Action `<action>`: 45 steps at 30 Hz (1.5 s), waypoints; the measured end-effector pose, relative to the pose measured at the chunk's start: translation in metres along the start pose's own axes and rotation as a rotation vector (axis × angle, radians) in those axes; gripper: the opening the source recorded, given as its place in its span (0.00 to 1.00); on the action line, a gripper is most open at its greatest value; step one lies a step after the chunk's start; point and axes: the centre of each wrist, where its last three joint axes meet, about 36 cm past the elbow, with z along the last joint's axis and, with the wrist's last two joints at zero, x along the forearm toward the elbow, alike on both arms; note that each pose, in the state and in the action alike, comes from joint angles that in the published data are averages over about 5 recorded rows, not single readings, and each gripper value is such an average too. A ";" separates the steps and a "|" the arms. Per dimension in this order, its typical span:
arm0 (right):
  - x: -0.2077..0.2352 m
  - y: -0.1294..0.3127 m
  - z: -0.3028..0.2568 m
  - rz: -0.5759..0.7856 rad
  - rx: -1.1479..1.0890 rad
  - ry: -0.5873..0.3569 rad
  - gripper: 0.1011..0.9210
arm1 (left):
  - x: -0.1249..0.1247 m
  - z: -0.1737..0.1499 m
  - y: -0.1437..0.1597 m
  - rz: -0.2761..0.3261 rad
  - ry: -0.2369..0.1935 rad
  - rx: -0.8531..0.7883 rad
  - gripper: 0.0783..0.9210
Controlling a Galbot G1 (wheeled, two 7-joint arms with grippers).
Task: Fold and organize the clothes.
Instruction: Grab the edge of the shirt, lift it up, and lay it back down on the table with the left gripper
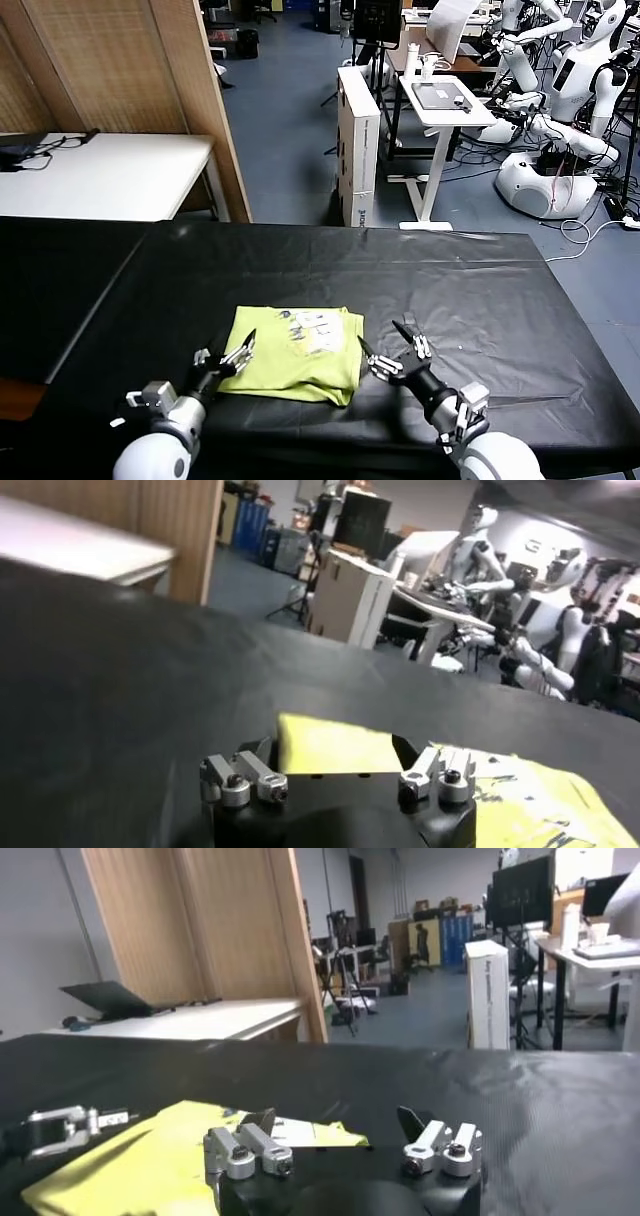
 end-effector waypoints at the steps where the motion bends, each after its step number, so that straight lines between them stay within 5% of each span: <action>1: 0.001 0.001 0.001 0.000 0.000 0.002 0.98 | 0.000 0.001 0.000 -0.001 -0.001 0.008 0.98; 27: -0.006 0.003 0.003 -0.018 0.003 0.009 0.98 | -0.002 0.021 0.000 -0.031 -0.037 0.156 0.96; 37: -0.008 0.006 0.005 -0.024 0.003 0.010 0.98 | -0.001 0.020 -0.007 -0.023 -0.041 0.166 0.74; 45: -0.008 0.007 0.008 -0.021 0.010 0.014 0.98 | 0.000 0.020 -0.008 -0.019 -0.042 0.188 0.26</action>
